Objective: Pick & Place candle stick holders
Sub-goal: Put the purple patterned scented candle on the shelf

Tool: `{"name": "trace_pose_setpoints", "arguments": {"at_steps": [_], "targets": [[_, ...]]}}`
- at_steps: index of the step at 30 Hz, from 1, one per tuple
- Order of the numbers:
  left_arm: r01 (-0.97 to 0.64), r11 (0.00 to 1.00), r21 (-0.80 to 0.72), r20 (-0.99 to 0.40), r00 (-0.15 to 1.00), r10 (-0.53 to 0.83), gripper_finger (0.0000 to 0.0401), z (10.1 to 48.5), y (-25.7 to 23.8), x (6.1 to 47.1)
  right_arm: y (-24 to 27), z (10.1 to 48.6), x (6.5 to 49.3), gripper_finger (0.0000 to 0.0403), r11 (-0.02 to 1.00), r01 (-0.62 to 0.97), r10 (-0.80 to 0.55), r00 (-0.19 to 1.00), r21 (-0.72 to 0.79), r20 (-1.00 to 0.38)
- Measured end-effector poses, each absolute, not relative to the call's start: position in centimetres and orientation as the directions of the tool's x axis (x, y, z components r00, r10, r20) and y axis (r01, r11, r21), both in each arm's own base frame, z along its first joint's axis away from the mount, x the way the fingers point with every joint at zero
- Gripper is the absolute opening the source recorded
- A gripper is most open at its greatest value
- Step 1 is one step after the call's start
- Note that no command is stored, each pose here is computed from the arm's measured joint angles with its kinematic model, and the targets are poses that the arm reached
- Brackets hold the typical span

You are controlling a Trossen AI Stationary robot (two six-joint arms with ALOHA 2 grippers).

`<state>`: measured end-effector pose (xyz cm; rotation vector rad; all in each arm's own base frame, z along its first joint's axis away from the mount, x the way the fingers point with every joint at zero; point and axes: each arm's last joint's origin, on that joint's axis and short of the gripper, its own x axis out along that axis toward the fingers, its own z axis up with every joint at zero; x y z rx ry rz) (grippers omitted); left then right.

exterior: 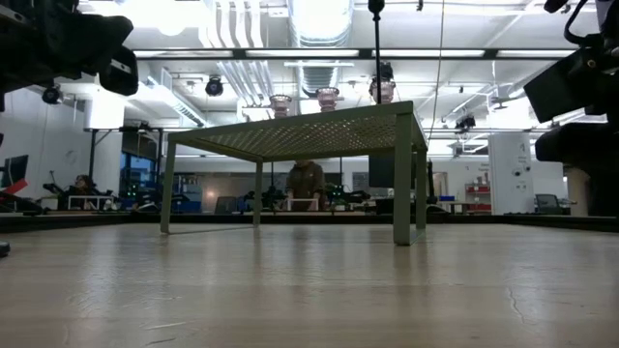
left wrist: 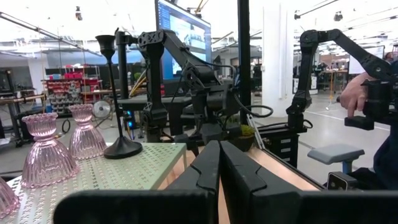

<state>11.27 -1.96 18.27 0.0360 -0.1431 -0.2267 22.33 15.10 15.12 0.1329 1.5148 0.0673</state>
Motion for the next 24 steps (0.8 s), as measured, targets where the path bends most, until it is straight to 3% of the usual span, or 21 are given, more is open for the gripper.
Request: {"name": "trace_pose_setpoints", "arguments": {"at_steps": [12,24], "targets": [[0.222,0.974,0.051,0.137,0.964,-0.227,0.0016,18.3,-2.0,11.3,15.4,16.1,23.0,0.0297,0.989,0.017,0.146,0.078,0.148,-0.986],[0.221,0.974,0.051,0.137,0.964,-0.226,0.0016,18.3,-2.0,11.3,13.8,22.4,27.1,0.03,0.986,-0.12,0.138,0.168,0.118,-0.976]]}}
